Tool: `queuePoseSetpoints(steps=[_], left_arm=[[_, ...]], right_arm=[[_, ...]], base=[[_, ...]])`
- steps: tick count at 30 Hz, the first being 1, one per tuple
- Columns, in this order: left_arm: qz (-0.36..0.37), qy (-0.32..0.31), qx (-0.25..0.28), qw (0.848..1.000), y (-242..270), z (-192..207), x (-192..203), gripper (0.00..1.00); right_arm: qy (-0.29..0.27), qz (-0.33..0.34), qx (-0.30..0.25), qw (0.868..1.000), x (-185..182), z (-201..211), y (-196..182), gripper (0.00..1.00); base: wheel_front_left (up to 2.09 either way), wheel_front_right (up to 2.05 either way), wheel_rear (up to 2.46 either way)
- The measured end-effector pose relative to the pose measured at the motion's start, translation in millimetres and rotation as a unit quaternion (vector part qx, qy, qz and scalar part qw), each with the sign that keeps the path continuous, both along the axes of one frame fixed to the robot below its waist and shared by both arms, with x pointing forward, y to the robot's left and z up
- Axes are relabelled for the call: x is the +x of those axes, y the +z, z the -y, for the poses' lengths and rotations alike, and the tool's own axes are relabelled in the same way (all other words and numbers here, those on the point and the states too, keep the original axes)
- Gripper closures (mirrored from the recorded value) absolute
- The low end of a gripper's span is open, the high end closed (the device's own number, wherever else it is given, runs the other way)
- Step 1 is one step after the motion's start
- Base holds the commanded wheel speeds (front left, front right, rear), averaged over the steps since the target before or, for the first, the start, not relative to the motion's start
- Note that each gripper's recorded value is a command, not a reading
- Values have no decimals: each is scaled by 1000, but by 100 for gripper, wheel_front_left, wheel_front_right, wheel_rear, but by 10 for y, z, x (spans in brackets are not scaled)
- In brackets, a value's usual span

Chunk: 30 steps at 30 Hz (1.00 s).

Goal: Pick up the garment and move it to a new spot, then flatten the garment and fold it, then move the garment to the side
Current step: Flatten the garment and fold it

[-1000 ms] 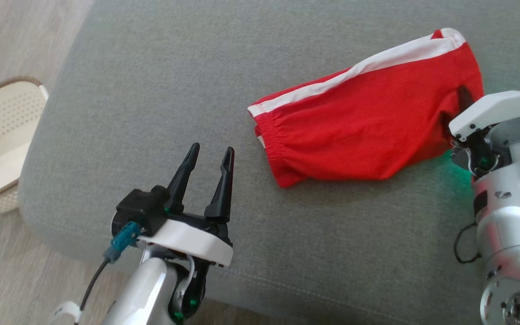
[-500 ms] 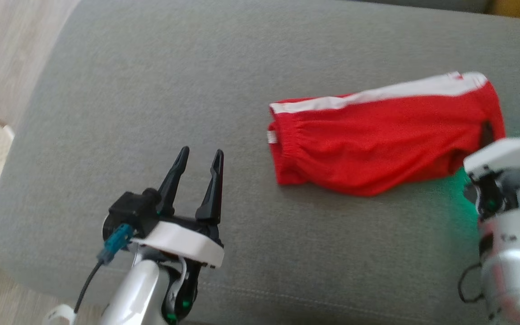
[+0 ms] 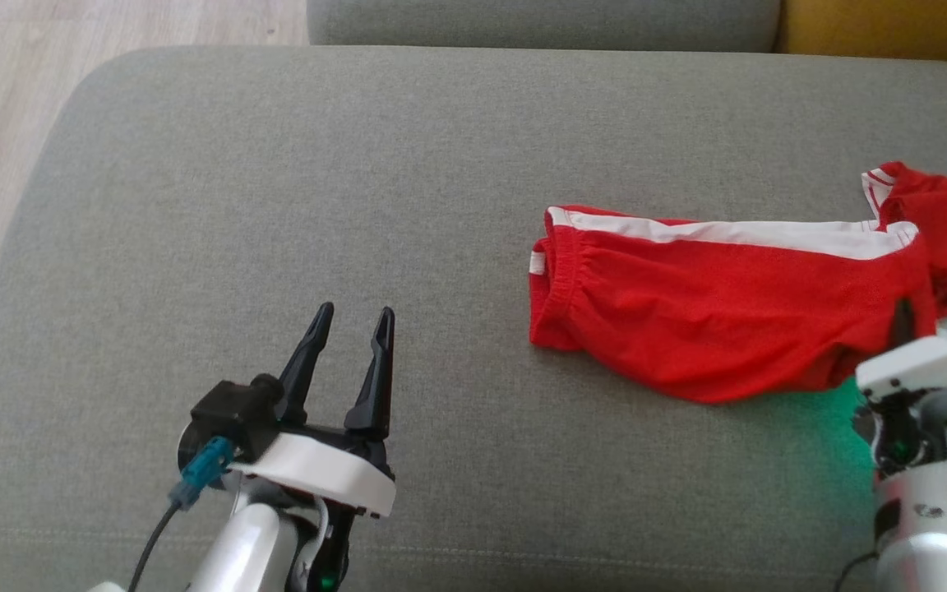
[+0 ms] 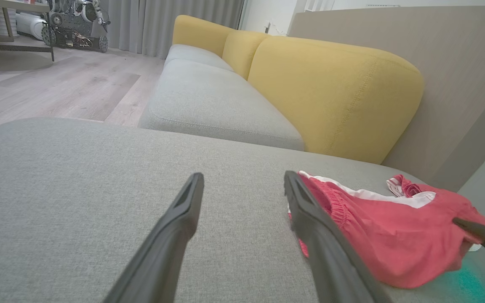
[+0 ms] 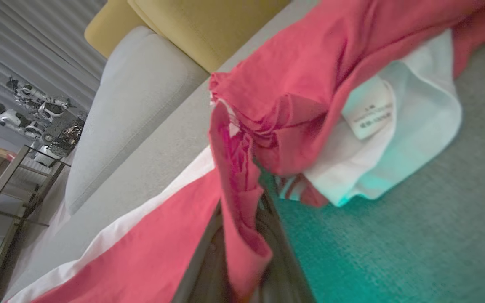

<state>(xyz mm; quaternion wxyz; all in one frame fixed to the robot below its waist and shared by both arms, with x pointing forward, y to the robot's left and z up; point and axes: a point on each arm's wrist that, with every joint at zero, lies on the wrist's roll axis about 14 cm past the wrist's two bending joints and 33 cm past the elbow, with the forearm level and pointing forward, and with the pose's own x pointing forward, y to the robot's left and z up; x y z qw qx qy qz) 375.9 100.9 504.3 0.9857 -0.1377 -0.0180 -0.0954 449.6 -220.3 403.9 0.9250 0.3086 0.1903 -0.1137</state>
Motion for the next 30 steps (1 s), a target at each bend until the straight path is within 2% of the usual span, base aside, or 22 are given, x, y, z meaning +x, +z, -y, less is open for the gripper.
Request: queuePoseSetpoints(steps=[4,9,10,14,23,30], left_arm=[[0,-1,0,1000,-4,-1,-13,0],[2,14,4,1000,12,-103,-85,0],[2,14,4,1000,12,-103,-85,0],[1,30,4,1000,8,-206,-176,0],[-4,62,3,998,-22,-393,-340,0],[-7,79,3,997,-35,-491,-396,0]], right_arm=[[20,32,-14,999,100,-141,138,100],[89,107,9,990,314,-717,542,100],[89,107,9,990,314,-717,542,100],[146,149,31,977,314,-1175,790,100],[257,156,72,951,9,-1997,820,100],[321,151,72,932,-136,-2424,773,100]], base=[[0,0,0],[0,0,0],[0,0,0],[0,0,0],[0,0,0],[0,0,0]])
